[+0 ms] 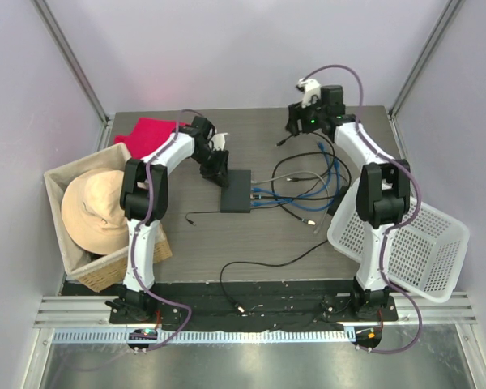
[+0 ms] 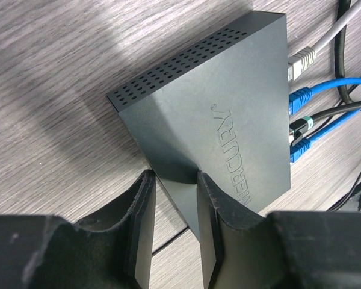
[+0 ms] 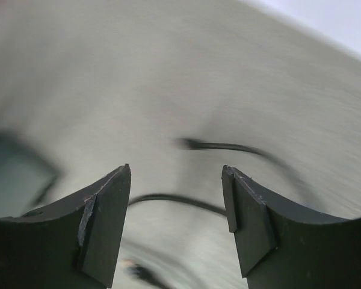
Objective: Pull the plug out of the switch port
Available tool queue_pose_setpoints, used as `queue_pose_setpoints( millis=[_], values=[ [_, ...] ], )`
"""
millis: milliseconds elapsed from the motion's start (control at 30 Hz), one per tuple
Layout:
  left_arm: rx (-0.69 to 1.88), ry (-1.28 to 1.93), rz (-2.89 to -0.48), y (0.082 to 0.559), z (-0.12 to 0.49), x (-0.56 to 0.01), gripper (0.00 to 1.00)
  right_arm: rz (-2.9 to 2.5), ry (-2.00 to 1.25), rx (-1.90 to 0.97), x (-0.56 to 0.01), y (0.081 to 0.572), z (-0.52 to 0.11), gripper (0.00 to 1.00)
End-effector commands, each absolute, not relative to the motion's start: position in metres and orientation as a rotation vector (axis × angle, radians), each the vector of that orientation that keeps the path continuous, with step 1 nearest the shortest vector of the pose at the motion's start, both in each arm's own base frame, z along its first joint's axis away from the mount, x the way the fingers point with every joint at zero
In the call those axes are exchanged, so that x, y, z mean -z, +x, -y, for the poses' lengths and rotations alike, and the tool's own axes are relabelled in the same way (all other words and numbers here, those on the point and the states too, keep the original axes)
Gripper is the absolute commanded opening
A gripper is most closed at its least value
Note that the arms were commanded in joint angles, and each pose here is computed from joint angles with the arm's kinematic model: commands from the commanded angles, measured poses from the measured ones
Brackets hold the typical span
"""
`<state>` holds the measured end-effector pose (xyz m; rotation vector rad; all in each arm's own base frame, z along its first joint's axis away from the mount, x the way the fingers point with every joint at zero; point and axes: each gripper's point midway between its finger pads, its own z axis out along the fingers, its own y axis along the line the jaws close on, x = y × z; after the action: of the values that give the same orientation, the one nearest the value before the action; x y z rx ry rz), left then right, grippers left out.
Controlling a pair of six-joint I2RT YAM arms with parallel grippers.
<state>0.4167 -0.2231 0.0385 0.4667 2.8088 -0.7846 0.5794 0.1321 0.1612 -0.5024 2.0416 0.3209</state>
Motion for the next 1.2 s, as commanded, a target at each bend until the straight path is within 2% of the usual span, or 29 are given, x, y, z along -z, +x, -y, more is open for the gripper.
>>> queue_pose_setpoints(
  millis=[0,67,133,167,233,333,367,500,667,800,900,1000,1033,1100,1167],
  values=[
    [0.67,0.575,-2.805,0.422,0.212,-0.025,0.11,-2.124,-0.813,-0.735,-0.123,0.497,-0.217,0.68],
    [0.695,0.575,-2.818,0.416,0.21,-0.024,0.11,-2.17,-0.845,-0.778,-0.103,0.487,-0.232,0.62],
    [0.774,0.559,-2.809,0.413,0.211,-0.032,0.11,-2.267,-0.817,-0.779,-0.077,0.483,-0.236,0.49],
    [0.822,0.552,-2.802,0.411,0.212,-0.037,0.11,-2.27,-0.815,-0.783,-0.078,0.486,-0.24,0.48],
    [0.964,0.546,-2.732,0.412,0.217,-0.061,0.13,-2.287,-0.832,-0.856,-0.067,0.48,-0.248,0.5],
    [1.002,0.58,-2.682,0.41,0.214,-0.078,0.18,-2.281,-0.859,-0.945,-0.062,0.469,-0.254,0.56],
    [1.003,0.575,-2.696,0.407,0.213,-0.078,0.28,-2.286,-0.859,-0.985,-0.06,0.465,-0.258,0.57],
    [1.037,0.531,-2.758,0.396,0.213,-0.066,0.42,-2.297,-0.869,-1.018,-0.053,0.459,-0.261,0.57],
    [1.203,0.425,-2.771,0.39,0.227,-0.062,0.48,-2.305,-0.877,-1.128,-0.051,0.444,-0.267,0.63],
    [1.186,0.413,-2.788,0.391,0.23,-0.055,0.48,-2.312,-0.883,-1.191,-0.048,0.433,-0.272,0.63],
    [1.056,0.399,-2.838,0.394,0.22,-0.04,0.46,-2.325,-0.887,-1.201,-0.043,0.429,-0.275,0.62],
    [0.911,0.397,-2.898,0.393,0.21,-0.022,0.29,-2.336,-0.892,-1.197,-0.037,0.429,-0.277,0.6],
    [0.882,0.403,-2.913,0.391,0.209,-0.018,0.14,-2.338,-0.891,-1.191,-0.035,0.431,-0.278,0.59],
    [0.846,0.402,-2.94,0.387,0.206,-0.011,0.05,-2.339,-0.894,-1.19,-0.032,0.433,-0.279,0.57],
    [0.838,0.407,-2.951,0.385,0.207,-0.008,0.03,-2.341,-0.895,-1.198,-0.03,0.434,-0.28,0.57]
  ],
)
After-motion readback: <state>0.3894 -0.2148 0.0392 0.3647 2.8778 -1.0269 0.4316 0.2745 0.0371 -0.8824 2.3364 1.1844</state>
